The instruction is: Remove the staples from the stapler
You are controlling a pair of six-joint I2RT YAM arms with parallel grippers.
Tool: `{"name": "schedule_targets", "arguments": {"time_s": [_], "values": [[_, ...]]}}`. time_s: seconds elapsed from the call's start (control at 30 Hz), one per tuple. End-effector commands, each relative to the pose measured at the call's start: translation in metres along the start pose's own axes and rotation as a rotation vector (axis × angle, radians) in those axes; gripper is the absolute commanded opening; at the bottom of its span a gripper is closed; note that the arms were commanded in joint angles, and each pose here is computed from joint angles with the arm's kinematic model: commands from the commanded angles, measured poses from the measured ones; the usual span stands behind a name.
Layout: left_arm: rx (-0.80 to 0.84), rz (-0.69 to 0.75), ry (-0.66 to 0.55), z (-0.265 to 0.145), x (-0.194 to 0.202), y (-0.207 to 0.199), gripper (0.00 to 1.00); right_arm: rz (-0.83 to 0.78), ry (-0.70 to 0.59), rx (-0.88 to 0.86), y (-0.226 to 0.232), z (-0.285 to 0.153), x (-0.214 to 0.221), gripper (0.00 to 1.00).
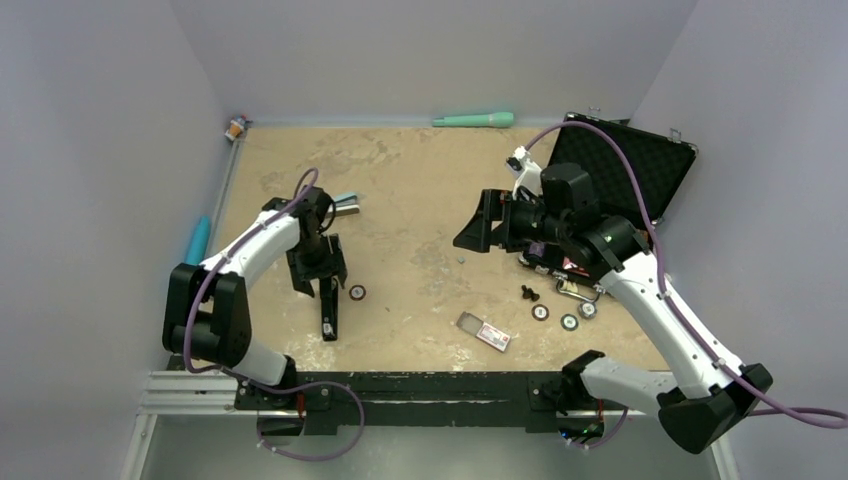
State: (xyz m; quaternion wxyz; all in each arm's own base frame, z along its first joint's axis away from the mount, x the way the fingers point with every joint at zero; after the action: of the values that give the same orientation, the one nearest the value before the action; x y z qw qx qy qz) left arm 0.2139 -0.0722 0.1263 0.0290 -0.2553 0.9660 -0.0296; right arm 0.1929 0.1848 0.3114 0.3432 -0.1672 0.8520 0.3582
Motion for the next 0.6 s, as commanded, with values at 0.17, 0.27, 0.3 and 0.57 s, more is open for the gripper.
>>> {"name": "schedule_targets", "arguments": {"time_s": [0.17, 0.27, 0.3, 0.57], "values": [[-0.01, -0.079, 0.001, 0.017, -0.001, -0.011, 0.56, -0.016, -0.041, -0.033, 0.008, -0.014, -0.002, 0.94], [-0.051, -0.085, -0.007, 0.023, -0.001, -0.006, 0.49, -0.023, -0.035, -0.032, 0.008, -0.014, 0.0, 0.94], [-0.065, -0.088, -0.009, 0.025, -0.001, -0.005, 0.49, -0.025, -0.034, -0.033, 0.008, -0.014, -0.001, 0.94], [-0.082, -0.107, 0.002, 0.034, 0.004, 0.001, 0.32, -0.045, -0.022, -0.038, 0.007, -0.011, -0.002, 0.94]]}}
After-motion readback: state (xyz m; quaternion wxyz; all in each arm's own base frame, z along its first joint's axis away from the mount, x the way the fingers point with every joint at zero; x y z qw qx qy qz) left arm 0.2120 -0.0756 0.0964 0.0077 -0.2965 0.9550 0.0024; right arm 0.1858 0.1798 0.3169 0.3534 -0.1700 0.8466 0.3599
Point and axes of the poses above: each gripper's point midway between its finger pads, its own z axis out along the fingers, its own y axis along the line the jaws close on, x = y × z, the point moved 6 cm from there along -z, back along the fingers, and after that the axes turned 11 degrees about -z, right-handed, at the moved point
